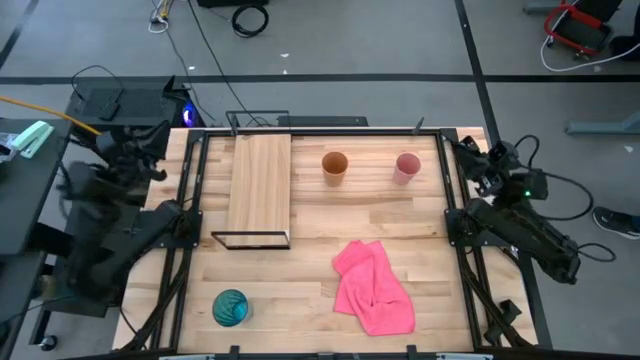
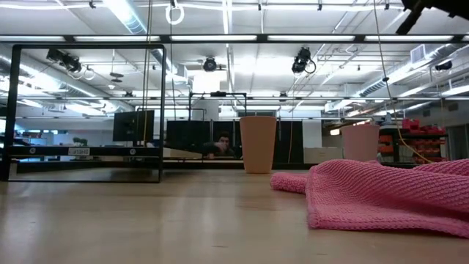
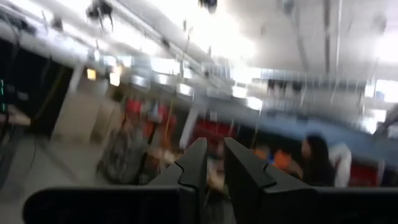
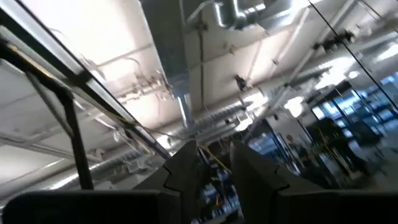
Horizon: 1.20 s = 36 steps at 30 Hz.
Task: Stack small to large cups/mugs on shelf
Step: Put the blue cup on the shelf
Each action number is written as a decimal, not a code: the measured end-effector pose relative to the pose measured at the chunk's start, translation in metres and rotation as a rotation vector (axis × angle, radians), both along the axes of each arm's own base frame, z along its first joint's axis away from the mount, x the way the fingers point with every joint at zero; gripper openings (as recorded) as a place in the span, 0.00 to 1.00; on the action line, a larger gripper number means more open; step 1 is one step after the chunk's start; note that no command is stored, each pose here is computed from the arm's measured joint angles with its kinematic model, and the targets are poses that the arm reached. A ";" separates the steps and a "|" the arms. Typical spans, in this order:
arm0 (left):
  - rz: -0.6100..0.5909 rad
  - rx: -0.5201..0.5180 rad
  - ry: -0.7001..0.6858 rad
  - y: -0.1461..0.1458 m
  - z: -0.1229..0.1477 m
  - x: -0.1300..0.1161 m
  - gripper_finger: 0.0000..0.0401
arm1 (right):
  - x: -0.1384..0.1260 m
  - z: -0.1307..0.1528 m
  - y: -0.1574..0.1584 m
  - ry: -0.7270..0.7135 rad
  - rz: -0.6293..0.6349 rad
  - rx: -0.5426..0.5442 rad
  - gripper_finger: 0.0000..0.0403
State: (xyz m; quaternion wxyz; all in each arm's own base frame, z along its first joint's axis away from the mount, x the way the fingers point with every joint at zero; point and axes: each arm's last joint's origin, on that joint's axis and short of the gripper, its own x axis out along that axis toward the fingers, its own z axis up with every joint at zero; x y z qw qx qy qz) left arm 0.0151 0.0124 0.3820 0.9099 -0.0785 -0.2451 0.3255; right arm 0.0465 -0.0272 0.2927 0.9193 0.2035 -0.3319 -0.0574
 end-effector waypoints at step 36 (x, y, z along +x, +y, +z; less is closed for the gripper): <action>-0.126 -0.089 0.222 0.045 0.081 0.038 0.16 | 0.101 0.124 -0.079 0.737 0.022 -0.003 0.26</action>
